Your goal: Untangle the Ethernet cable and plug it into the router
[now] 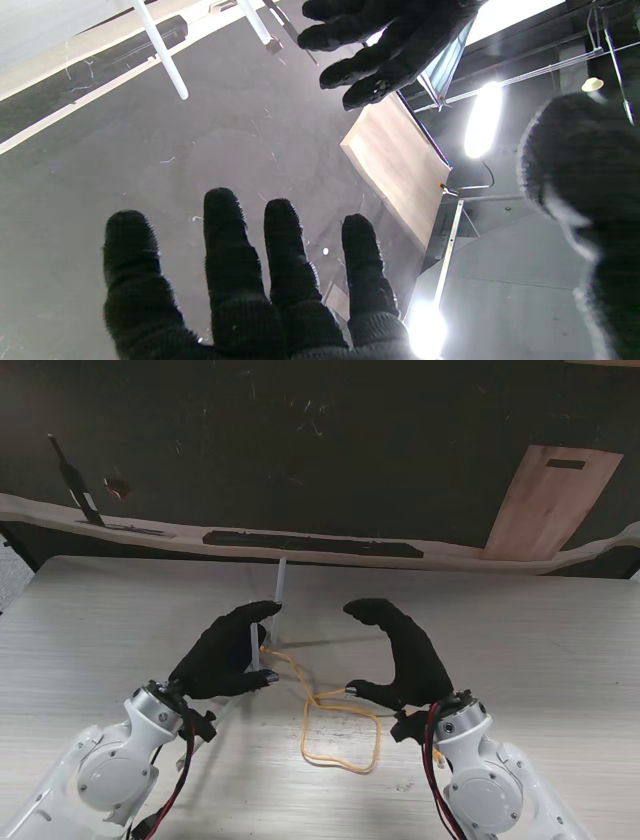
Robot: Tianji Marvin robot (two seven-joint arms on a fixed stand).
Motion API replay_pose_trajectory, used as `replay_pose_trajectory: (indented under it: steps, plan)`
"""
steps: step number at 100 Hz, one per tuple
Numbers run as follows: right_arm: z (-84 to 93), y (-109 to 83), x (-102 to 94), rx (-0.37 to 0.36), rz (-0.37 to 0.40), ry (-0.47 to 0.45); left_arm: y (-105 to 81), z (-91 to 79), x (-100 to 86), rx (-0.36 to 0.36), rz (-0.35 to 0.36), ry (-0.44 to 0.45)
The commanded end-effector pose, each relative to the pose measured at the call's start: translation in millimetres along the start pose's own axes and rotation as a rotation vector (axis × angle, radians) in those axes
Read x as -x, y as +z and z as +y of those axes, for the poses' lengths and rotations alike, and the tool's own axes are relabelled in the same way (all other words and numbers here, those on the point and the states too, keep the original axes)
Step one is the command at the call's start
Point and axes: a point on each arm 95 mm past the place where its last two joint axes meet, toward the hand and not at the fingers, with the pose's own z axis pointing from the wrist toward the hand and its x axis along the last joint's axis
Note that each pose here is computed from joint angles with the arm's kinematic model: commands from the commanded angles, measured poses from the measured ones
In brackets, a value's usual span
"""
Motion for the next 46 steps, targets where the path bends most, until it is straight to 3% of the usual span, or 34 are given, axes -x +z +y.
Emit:
replay_pose_trajectory:
  steps: [1, 46]
  plan:
    - [-0.2, 1.5, -3.6, -0.009, 0.011, 0.010, 3.6, 10.0, -3.8, 0.031, -0.003, -0.016]
    - [-0.8, 1.2, -3.0, -0.013, 0.016, 0.017, 13.7, 37.2, -9.0, 0.083, -0.021, -0.089]
